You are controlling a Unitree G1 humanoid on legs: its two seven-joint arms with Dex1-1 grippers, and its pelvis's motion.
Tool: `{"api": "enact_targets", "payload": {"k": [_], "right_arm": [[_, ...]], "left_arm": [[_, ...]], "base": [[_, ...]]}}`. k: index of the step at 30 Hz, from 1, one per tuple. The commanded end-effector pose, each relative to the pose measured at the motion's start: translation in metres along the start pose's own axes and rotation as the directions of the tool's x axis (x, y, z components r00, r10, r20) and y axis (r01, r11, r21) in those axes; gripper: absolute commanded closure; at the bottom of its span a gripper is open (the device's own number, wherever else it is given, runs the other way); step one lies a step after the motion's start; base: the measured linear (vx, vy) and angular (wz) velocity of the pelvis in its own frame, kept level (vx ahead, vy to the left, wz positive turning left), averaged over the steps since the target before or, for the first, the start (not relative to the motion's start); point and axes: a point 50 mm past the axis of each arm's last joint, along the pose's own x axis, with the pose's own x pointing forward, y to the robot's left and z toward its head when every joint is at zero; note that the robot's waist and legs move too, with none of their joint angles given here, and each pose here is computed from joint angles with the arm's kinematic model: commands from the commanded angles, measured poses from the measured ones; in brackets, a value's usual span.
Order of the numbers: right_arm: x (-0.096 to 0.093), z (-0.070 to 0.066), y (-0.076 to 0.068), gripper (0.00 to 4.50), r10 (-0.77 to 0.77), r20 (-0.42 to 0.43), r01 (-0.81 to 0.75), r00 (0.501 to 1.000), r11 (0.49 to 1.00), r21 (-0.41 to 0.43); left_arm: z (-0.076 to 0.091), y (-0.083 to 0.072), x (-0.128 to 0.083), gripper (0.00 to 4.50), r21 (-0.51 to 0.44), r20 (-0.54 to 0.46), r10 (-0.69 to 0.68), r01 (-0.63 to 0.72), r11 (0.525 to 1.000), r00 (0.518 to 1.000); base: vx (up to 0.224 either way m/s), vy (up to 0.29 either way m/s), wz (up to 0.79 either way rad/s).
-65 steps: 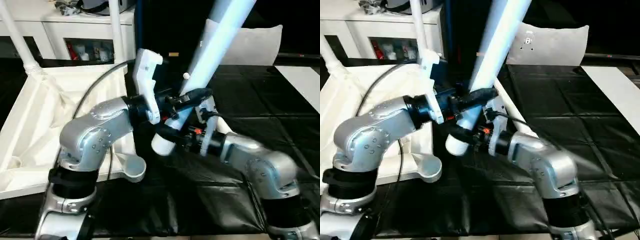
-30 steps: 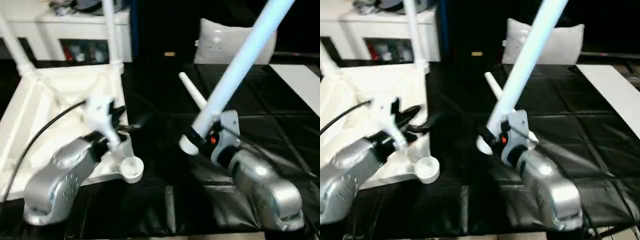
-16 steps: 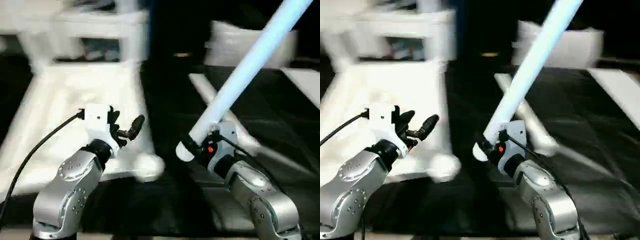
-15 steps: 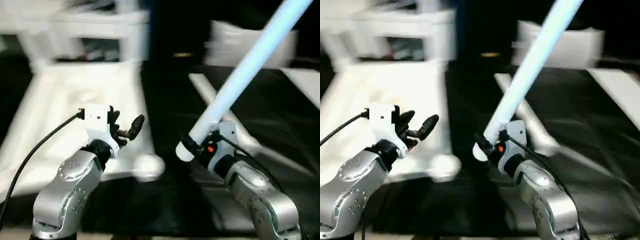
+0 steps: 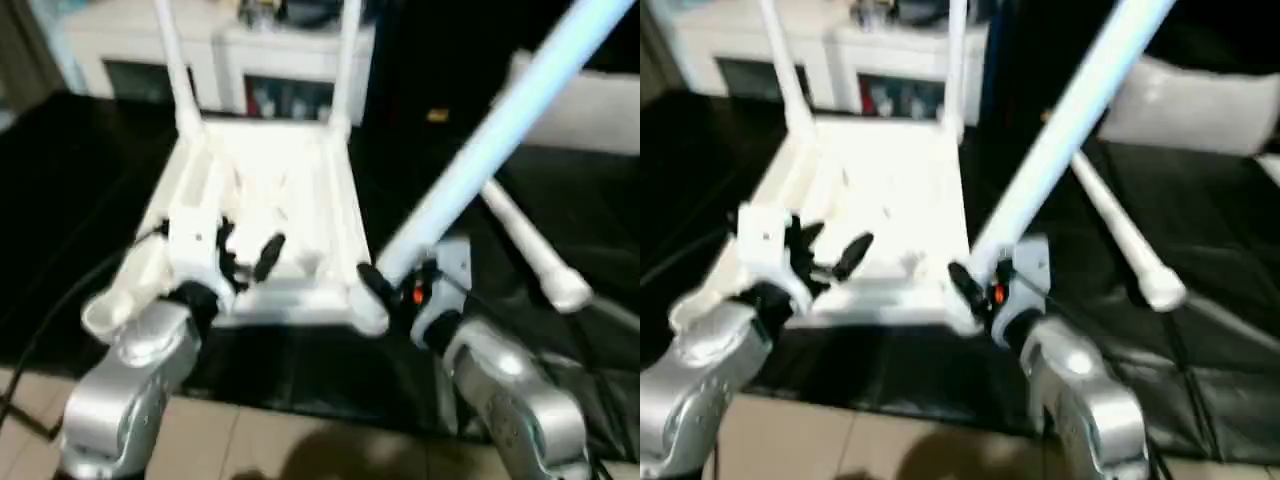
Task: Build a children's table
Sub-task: Move to table
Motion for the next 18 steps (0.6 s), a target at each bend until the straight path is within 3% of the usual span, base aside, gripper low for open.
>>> {"api": "enact_targets", "payload": {"k": [1, 10, 13, 16, 18], "right_arm": [[-0.003, 0.004, -0.010, 2.59, -0.049, 0.018, 0.049, 0.999, 0.999, -0.018], [-0.001, 0.009, -0.014, 2.59, -0.057, 0.030, 0.058, 0.998, 0.997, -0.054], [0.000, 0.014, -0.019, 2.59, -0.064, 0.034, 0.067, 0.997, 0.994, -0.081], [-0.001, 0.017, -0.024, 2.59, -0.050, 0.031, 0.052, 0.998, 0.996, -0.073], [-0.003, 0.019, -0.028, 2.59, -0.039, 0.027, 0.040, 0.999, 0.998, -0.051]], "left_arm": [[0.003, -0.007, 0.005, 0.49, 0.026, 0.002, -0.052, 0.052, 0.998, 0.999], [0.001, -0.008, 0.011, 0.49, 0.046, -0.005, -0.034, 0.035, 0.998, 0.999], [0.001, -0.014, 0.014, 0.49, 0.002, 0.001, -0.057, 0.057, 0.998, 0.998], [0.000, -0.023, 0.015, 0.49, 0.057, -0.020, -0.184, 0.185, 0.981, 0.983], [-0.003, -0.029, 0.015, 0.49, 0.126, -0.064, -0.307, 0.313, 0.941, 0.950]], "base": [[0.000, 0.000, 0.00], [-0.015, -0.031, 0.03], [0.001, -0.018, -0.01], [0.000, 0.000, 0.00], [0.000, 0.000, 0.00]]}}
